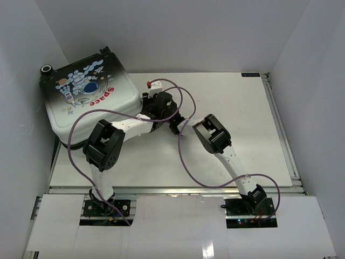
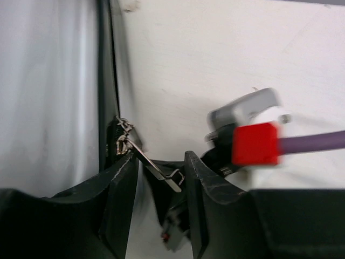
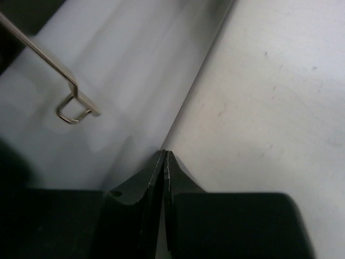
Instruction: Pack the luggage
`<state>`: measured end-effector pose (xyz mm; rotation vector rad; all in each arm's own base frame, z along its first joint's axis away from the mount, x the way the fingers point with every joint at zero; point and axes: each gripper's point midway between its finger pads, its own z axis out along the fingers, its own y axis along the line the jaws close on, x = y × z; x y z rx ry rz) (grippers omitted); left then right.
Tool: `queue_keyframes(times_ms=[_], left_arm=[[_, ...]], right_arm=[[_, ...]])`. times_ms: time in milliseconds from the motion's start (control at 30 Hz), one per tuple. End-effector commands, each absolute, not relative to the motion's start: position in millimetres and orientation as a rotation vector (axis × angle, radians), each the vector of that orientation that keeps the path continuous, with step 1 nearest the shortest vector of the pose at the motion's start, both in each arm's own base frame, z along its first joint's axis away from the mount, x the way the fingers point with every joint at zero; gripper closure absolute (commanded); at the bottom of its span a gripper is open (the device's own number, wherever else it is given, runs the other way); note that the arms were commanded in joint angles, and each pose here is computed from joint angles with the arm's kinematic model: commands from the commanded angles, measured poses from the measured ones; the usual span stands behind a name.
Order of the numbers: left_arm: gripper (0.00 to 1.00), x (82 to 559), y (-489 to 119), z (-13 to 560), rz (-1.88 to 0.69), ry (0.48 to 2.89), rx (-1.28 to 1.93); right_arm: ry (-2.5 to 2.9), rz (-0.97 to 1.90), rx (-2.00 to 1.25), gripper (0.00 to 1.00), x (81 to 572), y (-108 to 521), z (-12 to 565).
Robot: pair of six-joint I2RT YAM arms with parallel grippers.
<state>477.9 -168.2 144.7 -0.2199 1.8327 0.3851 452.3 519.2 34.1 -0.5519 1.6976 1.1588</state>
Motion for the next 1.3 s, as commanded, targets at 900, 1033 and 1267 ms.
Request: queue_keyframes(times_ms=[900,1033,1267], left_arm=[[0.52,389.5,-94.1,266.8,-0.118,1.756,-0.248],[0.5,395.9,-107.8,272.0,-0.16,1.766,-0.18],[0.45,393.2,-106.6,275.7,-0.208,1.707,-0.236]], right_arm=[[1.82,1.207,-0.861,0.81,349.4,433.3,100.8],[1.773,1.265,-0.901,0.86,361.8,453.8,112.9],[1.746,1.297,-0.916,0.9,390.0,486.6,132.1]])
